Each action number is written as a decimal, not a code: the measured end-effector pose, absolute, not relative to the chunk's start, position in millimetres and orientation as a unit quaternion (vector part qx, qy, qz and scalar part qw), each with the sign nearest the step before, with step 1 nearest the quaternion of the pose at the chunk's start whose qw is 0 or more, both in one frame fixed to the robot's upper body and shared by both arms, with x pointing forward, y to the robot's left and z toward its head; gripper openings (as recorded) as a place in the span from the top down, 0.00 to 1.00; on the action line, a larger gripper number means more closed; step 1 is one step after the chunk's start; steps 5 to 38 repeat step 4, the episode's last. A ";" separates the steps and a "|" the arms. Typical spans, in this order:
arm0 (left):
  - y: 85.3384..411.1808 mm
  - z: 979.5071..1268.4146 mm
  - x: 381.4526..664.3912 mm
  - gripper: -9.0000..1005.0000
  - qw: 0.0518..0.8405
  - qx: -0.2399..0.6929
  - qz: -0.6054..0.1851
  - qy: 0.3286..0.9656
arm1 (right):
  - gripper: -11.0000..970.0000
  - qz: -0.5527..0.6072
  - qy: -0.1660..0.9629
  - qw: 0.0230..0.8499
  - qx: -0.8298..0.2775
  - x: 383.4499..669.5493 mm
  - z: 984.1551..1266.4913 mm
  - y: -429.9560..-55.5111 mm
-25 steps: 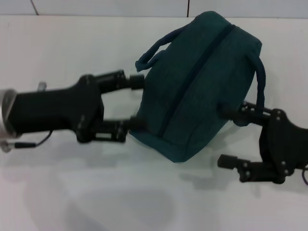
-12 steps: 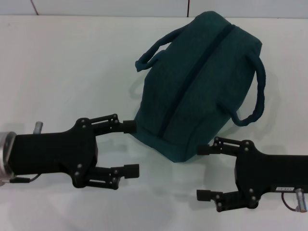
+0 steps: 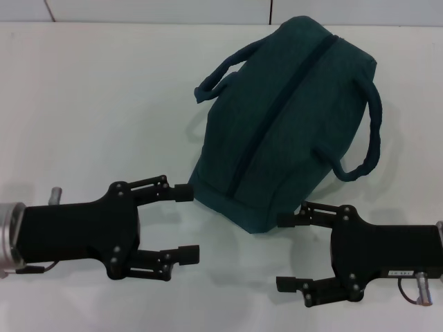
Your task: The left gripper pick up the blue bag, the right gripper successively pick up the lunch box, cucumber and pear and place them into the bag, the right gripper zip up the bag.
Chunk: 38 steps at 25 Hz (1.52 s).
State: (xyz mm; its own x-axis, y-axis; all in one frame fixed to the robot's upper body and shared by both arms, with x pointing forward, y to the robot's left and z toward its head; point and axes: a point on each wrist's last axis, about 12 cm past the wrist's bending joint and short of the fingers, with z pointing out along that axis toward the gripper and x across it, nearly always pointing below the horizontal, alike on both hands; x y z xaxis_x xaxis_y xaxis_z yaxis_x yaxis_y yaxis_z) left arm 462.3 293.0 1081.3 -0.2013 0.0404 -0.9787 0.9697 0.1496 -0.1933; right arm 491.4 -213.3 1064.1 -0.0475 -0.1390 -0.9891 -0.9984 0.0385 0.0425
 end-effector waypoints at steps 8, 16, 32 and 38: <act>291.9 1075.0 458.7 0.12 0.466 0.422 -0.495 0.599 | 0.11 0.465 0.552 0.464 -0.514 491.9 1064.8 -213.2; 291.9 1075.0 458.7 0.12 0.466 0.422 -0.495 0.599 | 0.11 0.465 0.552 0.464 -0.514 491.9 1064.8 -213.2; 291.9 1075.0 458.7 0.12 0.466 0.422 -0.495 0.599 | 0.11 0.465 0.552 0.464 -0.514 491.9 1064.8 -213.2; 291.9 1075.0 458.7 0.12 0.466 0.422 -0.495 0.599 | 0.11 0.465 0.552 0.464 -0.514 491.9 1064.8 -213.2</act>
